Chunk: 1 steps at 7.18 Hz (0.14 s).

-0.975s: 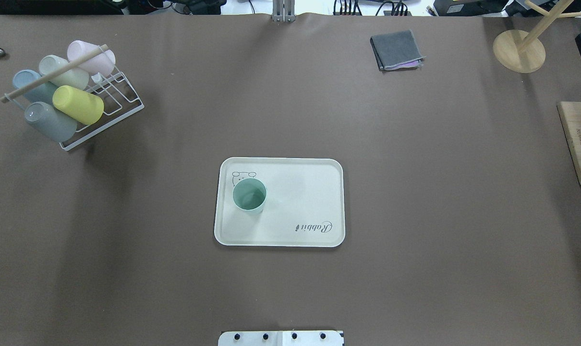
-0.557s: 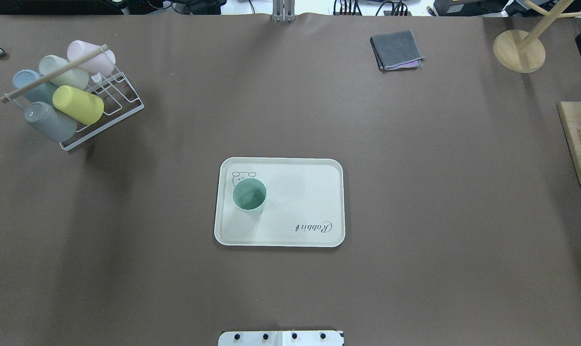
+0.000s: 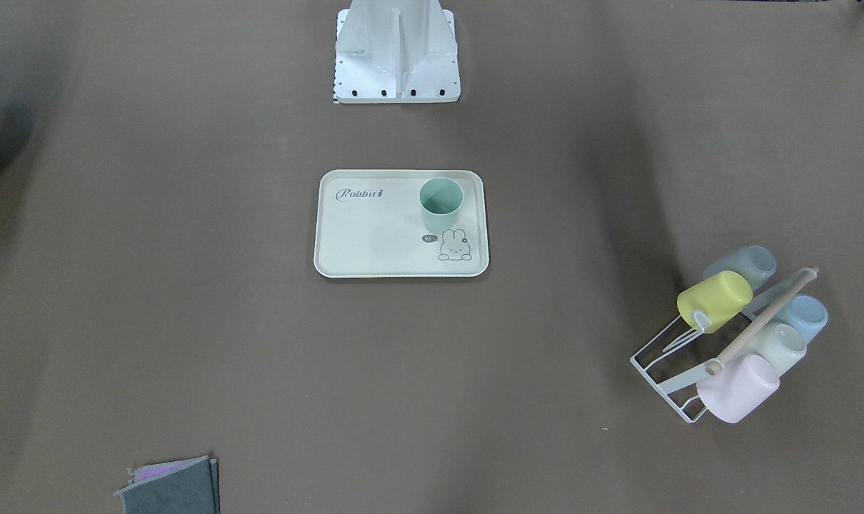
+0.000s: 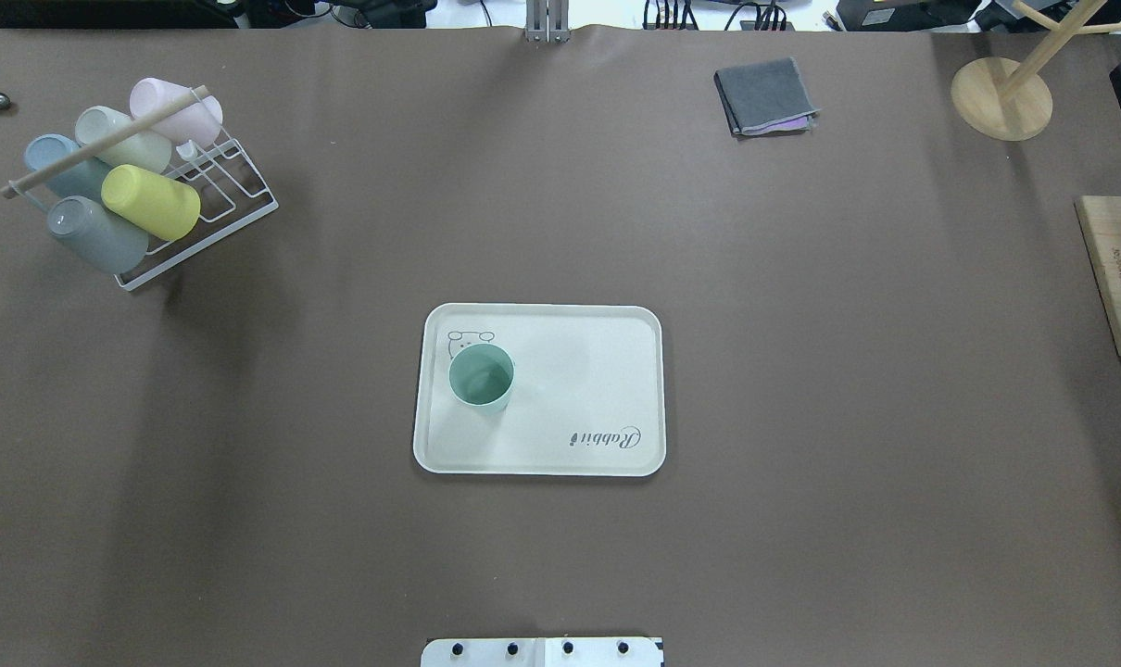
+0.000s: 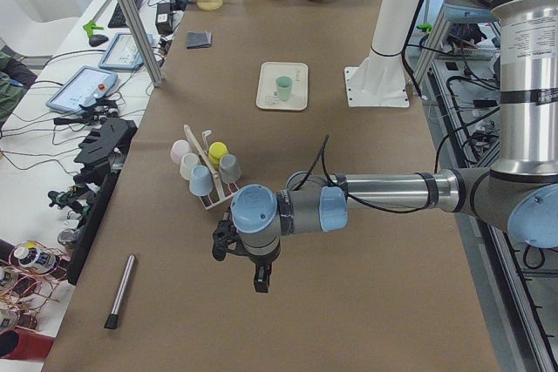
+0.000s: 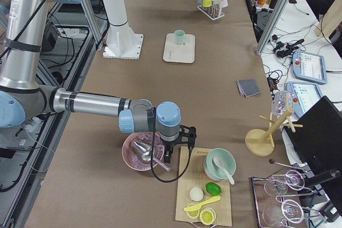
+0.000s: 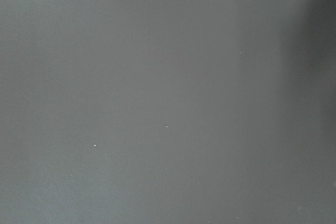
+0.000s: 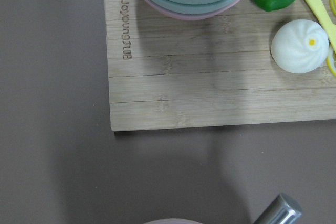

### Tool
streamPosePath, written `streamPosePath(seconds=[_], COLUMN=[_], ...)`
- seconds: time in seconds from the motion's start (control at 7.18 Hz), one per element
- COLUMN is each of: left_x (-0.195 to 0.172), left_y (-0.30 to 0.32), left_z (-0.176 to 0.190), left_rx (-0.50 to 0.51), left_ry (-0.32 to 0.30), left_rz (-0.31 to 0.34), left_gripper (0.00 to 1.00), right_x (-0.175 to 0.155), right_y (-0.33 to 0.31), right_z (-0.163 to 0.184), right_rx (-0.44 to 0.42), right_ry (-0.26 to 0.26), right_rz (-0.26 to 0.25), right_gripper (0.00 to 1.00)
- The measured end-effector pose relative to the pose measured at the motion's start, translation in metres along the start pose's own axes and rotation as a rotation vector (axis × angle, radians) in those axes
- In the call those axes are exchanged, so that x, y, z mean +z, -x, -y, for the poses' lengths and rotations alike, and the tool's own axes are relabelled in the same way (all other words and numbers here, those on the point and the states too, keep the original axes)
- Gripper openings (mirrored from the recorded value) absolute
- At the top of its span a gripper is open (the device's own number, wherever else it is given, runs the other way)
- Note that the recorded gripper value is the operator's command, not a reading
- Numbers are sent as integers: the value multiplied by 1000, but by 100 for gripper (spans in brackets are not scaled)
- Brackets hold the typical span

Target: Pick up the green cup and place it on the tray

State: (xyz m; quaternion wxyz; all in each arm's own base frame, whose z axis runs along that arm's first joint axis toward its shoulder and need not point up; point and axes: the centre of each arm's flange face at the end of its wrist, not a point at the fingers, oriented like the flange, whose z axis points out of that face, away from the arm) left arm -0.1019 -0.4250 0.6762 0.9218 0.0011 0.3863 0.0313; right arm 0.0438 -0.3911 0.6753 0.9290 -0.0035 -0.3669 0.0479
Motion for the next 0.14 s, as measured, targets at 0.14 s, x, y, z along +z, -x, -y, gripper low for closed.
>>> streamPosePath(seconds=[0.14], left_x=[0], left_y=[0], left_z=[0], left_rx=[0], left_ry=[0], left_rz=[0], left_gripper=[98], right_x=[0], right_y=[0], right_z=[0], right_rx=[0], right_ry=[0], right_rz=[-1], right_gripper=[100])
